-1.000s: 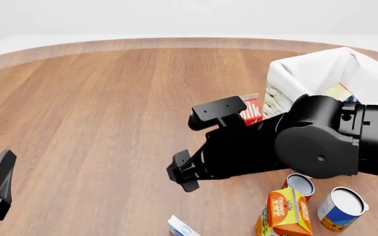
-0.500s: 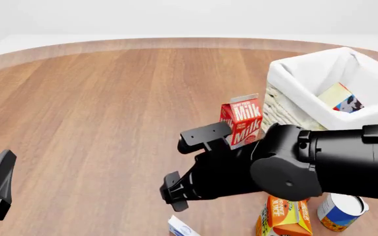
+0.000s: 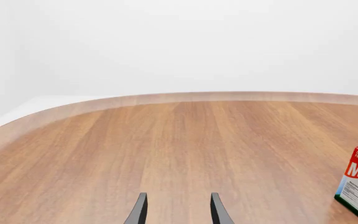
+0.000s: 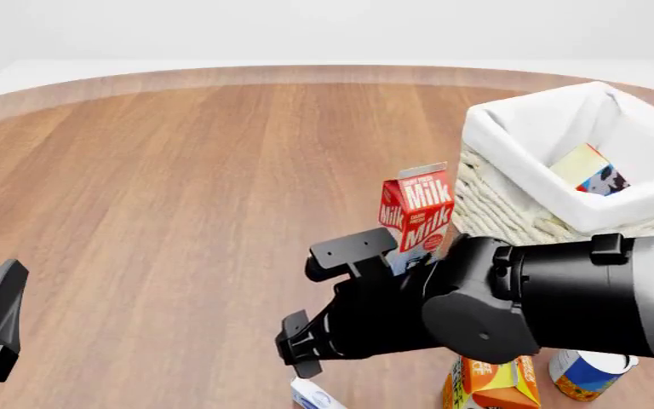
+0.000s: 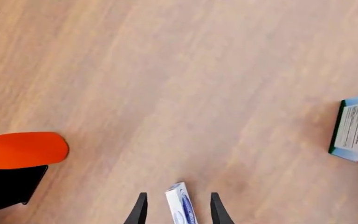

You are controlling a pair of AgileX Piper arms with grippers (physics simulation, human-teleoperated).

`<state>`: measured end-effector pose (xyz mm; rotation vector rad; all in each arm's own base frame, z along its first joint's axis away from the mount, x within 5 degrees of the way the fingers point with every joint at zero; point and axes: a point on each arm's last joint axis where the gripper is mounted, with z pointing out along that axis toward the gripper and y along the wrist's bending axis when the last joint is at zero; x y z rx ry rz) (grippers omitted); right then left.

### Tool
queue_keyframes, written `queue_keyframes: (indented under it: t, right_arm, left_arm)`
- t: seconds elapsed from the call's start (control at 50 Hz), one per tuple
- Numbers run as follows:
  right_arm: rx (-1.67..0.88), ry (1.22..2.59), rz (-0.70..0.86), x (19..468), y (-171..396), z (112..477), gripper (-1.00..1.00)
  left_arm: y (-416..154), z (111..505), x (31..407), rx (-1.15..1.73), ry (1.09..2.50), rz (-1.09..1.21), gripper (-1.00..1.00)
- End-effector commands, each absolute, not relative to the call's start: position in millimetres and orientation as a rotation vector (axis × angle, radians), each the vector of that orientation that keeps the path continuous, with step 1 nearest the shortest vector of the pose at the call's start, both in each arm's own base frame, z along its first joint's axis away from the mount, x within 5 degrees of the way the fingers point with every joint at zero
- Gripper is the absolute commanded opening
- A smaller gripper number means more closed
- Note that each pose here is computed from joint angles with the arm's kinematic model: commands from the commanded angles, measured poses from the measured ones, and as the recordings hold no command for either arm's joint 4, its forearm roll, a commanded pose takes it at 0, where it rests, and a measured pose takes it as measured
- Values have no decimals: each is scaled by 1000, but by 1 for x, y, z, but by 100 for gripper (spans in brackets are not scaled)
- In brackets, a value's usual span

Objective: Pick up the cream cheese box and the butter, and put them in the basket.

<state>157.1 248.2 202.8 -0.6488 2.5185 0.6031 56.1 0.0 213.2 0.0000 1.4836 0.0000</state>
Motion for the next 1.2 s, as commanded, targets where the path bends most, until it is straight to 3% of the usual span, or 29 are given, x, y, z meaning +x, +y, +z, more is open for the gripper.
queue_keyframes:
  t: [0.02,1.2]
  right_arm:
    - [-636,2528,599,158,246,198,100]
    - [-613,2593,591,150,252,161,100]
  left_arm:
    - [0,213,56,0,1484,0,100]
    - [0,213,56,0,1484,0,100]
